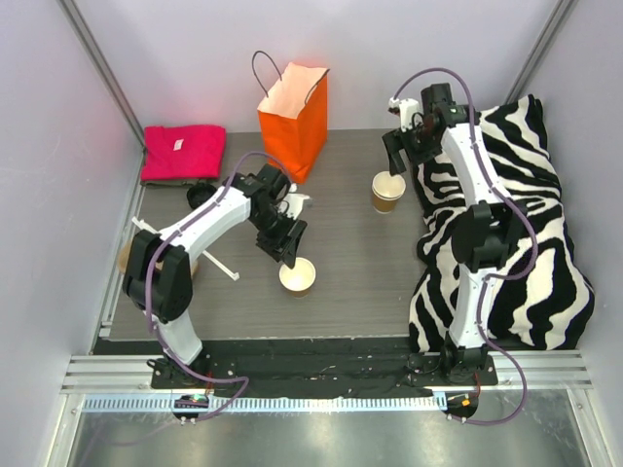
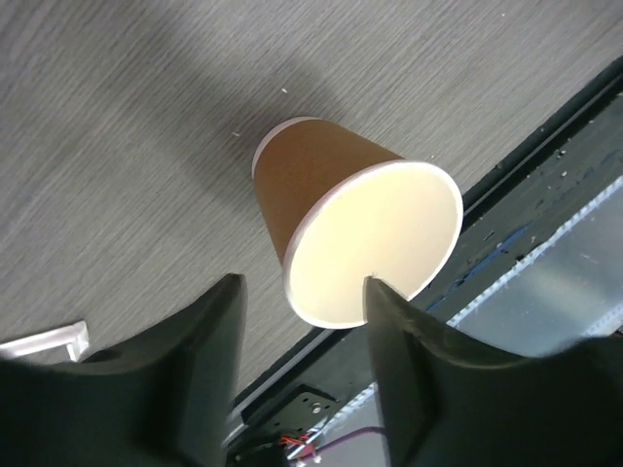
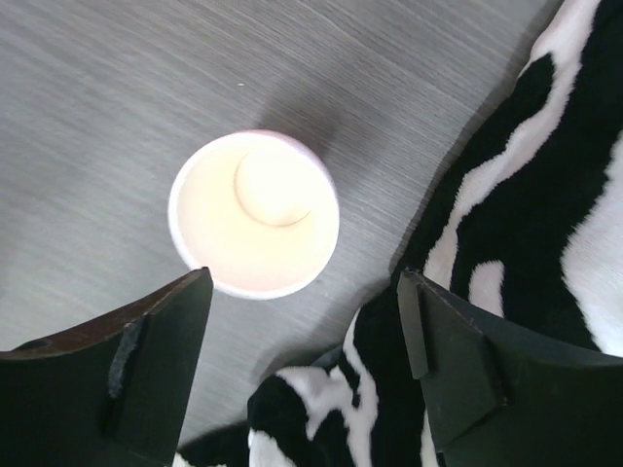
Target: Pack the takeout coffee
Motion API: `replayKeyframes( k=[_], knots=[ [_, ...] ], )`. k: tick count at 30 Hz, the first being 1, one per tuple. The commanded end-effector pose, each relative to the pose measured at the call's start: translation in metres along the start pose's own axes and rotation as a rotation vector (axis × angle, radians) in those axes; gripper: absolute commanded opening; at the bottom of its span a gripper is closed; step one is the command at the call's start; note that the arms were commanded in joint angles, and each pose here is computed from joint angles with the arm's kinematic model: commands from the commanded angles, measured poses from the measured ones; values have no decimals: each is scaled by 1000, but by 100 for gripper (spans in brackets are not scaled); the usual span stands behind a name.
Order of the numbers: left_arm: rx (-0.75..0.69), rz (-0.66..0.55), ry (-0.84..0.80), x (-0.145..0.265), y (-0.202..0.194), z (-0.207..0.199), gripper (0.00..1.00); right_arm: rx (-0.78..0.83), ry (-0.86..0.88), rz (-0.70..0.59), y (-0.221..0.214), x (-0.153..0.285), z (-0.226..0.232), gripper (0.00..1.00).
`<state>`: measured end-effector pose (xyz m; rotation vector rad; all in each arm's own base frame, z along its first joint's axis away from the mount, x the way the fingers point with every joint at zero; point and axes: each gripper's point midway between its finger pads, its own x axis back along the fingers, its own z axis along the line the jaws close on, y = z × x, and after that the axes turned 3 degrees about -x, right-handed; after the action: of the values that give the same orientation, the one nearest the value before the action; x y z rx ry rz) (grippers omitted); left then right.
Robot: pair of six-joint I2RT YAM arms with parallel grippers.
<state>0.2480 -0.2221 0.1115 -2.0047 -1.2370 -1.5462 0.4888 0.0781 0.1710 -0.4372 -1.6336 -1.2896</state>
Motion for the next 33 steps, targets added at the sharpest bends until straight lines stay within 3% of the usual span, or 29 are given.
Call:
replayKeyframes(
  k=[1,2,5,10,14,16,19,24,28,33],
  knots=[
    [6,-141,-75,37,18,-6,65,85,24,-179,34,77,17,87],
    [15,-185,-113,49,23,-7,70,98,39,-196,36,84,20,88],
    [-35,-316,-105,88,38,-4,99,130,56,-265,46,111,31,90],
    [42,-569,-27,155,54,37,100,153,59,-449,70,170,49,92],
    [114,-708,195,192,55,103,100,133,48,-578,79,197,58,100],
    [100,-658,393,194,45,139,100,139,56,-620,77,193,61,100],
    [16,-512,471,190,37,170,100,150,101,-631,66,190,74,100],
    [-37,-319,461,153,31,212,100,93,210,-476,41,153,85,100],
    [-39,-251,434,144,35,242,98,50,289,-356,18,131,94,100],
    [-41,-234,451,128,49,271,91,27,316,-300,0,117,98,100]
  ],
)
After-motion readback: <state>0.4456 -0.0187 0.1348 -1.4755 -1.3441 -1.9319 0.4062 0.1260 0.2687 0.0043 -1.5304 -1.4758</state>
